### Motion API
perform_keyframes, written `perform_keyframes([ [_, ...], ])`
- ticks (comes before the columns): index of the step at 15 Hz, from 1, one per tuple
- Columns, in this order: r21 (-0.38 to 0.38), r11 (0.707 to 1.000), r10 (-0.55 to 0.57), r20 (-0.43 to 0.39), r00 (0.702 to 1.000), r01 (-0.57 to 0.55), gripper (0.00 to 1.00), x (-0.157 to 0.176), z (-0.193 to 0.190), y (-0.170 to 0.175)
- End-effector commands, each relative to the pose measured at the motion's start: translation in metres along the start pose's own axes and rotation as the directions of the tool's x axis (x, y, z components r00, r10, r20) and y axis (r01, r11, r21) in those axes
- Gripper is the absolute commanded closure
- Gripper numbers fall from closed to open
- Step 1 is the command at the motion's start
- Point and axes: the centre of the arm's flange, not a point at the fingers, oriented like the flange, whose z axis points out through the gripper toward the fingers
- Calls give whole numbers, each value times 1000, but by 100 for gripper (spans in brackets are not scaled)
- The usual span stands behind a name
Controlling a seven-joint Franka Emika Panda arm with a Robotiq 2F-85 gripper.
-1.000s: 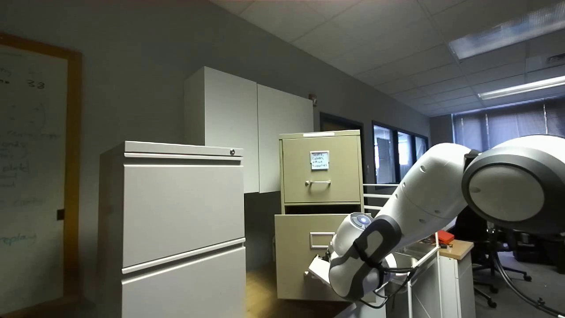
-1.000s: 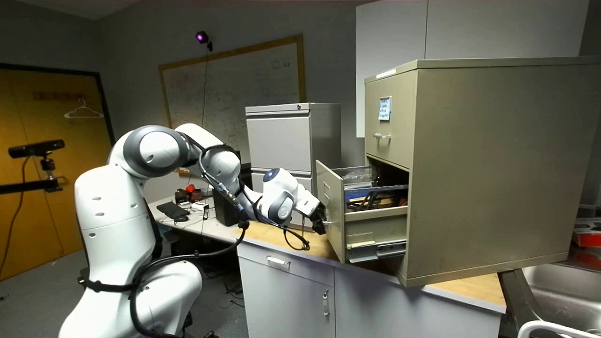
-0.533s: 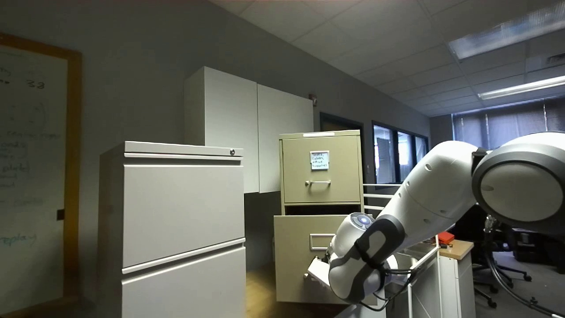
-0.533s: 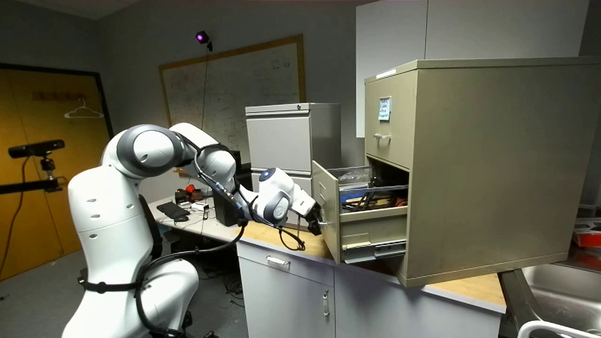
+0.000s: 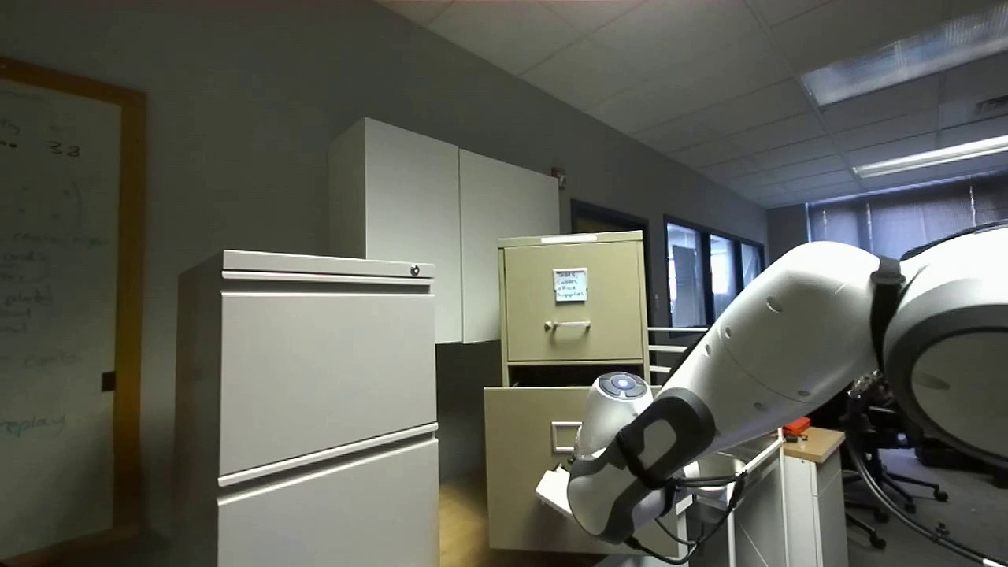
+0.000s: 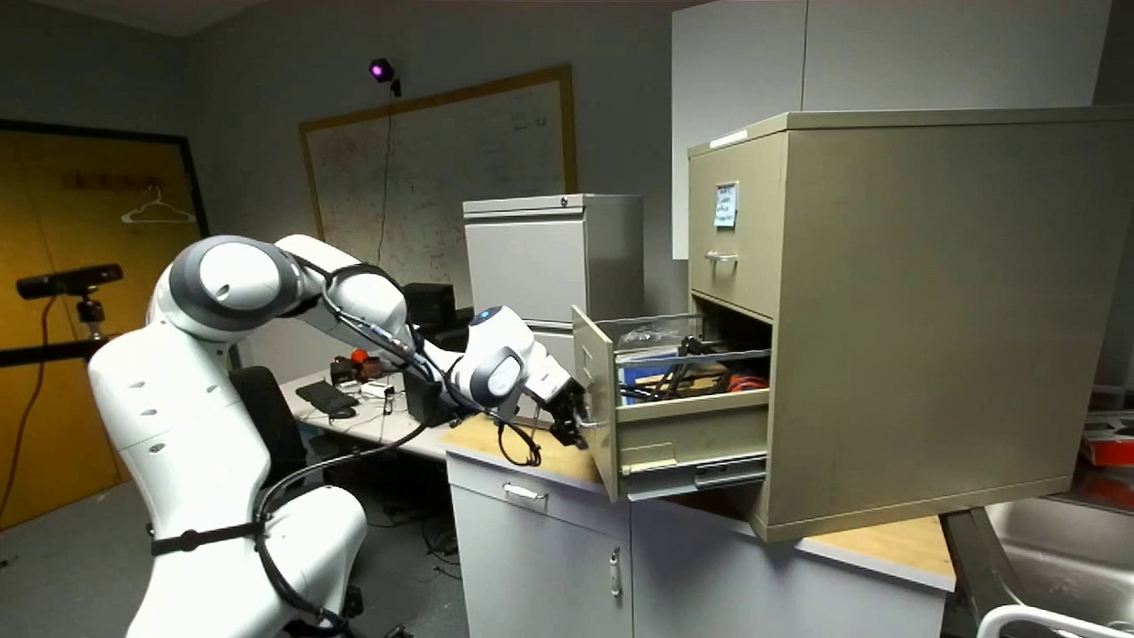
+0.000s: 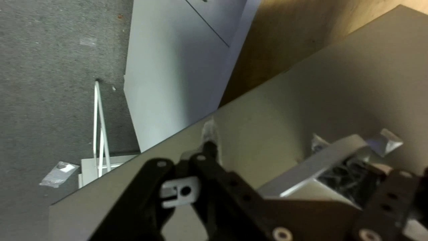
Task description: Open the bottom drawer of the file cabinet on the right
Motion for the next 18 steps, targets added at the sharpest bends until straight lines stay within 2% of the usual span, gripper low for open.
perform_keyframes([
  [1,-117,992,32,-57,998,-38,0,-76,-35,-13],
  [5,-233,956,129,-212,969,-178,0,-125,-58,-18],
  [6,-269,934,168,-248,954,-234,0,-123,-92,-6],
  [10,-394,863,165,-371,914,-316,0,-171,-138,0],
  [13,-476,804,129,-447,885,-357,0,-189,-151,9],
  [16,-532,748,99,-502,859,-397,0,-186,-160,11],
  [18,-589,689,70,-525,848,-422,0,-193,-169,17],
])
